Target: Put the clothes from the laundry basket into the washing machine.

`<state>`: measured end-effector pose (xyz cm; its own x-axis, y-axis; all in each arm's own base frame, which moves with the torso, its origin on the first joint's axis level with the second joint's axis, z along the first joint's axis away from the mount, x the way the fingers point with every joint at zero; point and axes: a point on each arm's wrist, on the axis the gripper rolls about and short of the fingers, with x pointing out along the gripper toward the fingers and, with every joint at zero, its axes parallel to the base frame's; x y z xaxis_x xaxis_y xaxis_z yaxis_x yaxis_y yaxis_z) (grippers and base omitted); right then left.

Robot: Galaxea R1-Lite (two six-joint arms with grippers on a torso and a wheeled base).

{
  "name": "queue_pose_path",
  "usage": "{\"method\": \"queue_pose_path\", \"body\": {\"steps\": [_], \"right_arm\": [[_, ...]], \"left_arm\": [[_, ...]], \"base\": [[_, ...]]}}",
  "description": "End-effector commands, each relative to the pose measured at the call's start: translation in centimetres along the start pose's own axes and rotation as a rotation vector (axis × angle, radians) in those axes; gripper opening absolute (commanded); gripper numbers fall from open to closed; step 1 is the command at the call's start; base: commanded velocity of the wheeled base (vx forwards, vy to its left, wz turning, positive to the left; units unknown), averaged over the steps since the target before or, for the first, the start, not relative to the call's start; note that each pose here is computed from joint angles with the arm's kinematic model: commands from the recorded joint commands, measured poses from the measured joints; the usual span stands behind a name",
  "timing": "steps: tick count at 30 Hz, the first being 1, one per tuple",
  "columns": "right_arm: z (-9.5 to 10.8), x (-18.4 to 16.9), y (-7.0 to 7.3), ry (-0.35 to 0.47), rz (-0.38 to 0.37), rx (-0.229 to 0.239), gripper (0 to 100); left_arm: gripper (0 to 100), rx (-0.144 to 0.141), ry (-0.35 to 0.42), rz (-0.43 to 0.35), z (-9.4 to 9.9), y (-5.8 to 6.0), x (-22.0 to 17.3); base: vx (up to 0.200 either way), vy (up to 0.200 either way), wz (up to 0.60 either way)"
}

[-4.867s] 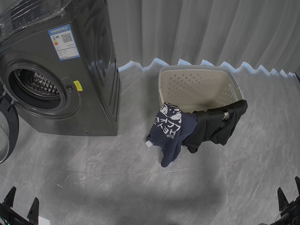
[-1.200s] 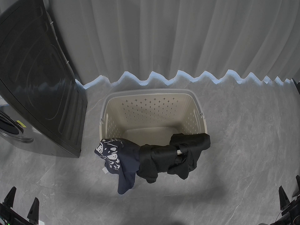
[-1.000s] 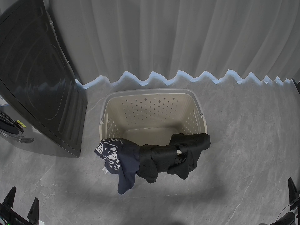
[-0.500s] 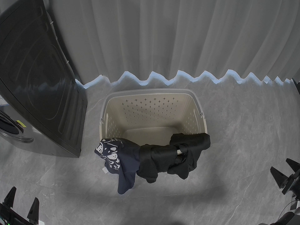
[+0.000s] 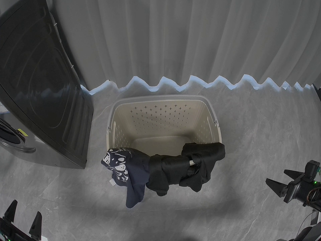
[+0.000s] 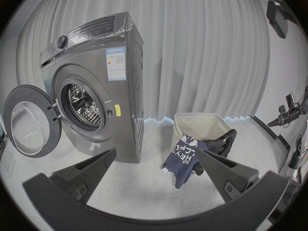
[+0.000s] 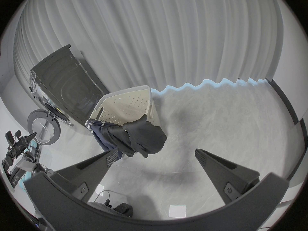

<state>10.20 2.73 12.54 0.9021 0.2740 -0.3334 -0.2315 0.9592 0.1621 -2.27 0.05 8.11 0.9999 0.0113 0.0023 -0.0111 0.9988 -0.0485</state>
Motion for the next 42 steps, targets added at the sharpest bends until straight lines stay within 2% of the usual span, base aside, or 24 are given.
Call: {"method": "queue_pose_path", "body": {"steps": [1, 6, 9, 12, 16, 21, 27, 34, 38, 42], "right_arm": [[-0.5, 2.3, 0.5, 0.095, 0.029, -0.001, 100], [-0.9, 4.4, 1.1, 0.142, 0.056, -0.015, 100], [-1.0, 5.8, 1.5, 0.148, 0.073, 0.004, 100], [-1.3, 6.8, 1.8, 0.156, 0.074, 0.005, 100], [-2.1, 8.9, 2.8, 0.158, 0.063, -0.019, 100], [-1.8, 10.3, 3.7, 0.113, 0.077, 0.017, 100], [-2.2, 12.1, 4.4, 0.146, 0.089, 0.015, 100], [-2.2, 14.2, 5.1, 0.148, 0.097, 0.044, 100], [-2.8, 15.3, 5.3, 0.173, 0.094, 0.041, 100], [-3.1, 16.2, 5.6, 0.163, 0.100, 0.040, 100]], "left_arm": [[100, -0.001, 0.002, 0.000, -0.5, 0.0, 0.0], [100, -0.001, 0.001, 0.000, -0.5, 0.0, 0.0], [100, -0.001, 0.001, 0.000, -0.5, 0.0, 0.0], [100, -0.001, 0.002, 0.000, -0.5, 0.0, 0.0], [100, -0.001, 0.001, 0.000, -0.5, 0.0, 0.0], [100, -0.001, 0.004, 0.000, -0.5, 0.0, 0.0], [100, -0.001, 0.002, 0.000, -0.5, 0.0, 0.0], [100, -0.001, 0.002, 0.000, -0.5, 0.0, 0.0], [100, -0.001, 0.002, 0.000, -0.5, 0.0, 0.0], [100, -0.001, 0.001, 0.000, -0.5, 0.0, 0.0]], "base": [[0.000, 0.000, 0.00], [0.000, 0.000, 0.00], [0.000, 0.000, 0.00], [0.000, 0.000, 0.00], [0.000, 0.000, 0.00], [0.000, 0.000, 0.00], [0.000, 0.000, 0.00], [0.000, 0.000, 0.00], [0.000, 0.000, 0.00], [0.000, 0.000, 0.00]]}}
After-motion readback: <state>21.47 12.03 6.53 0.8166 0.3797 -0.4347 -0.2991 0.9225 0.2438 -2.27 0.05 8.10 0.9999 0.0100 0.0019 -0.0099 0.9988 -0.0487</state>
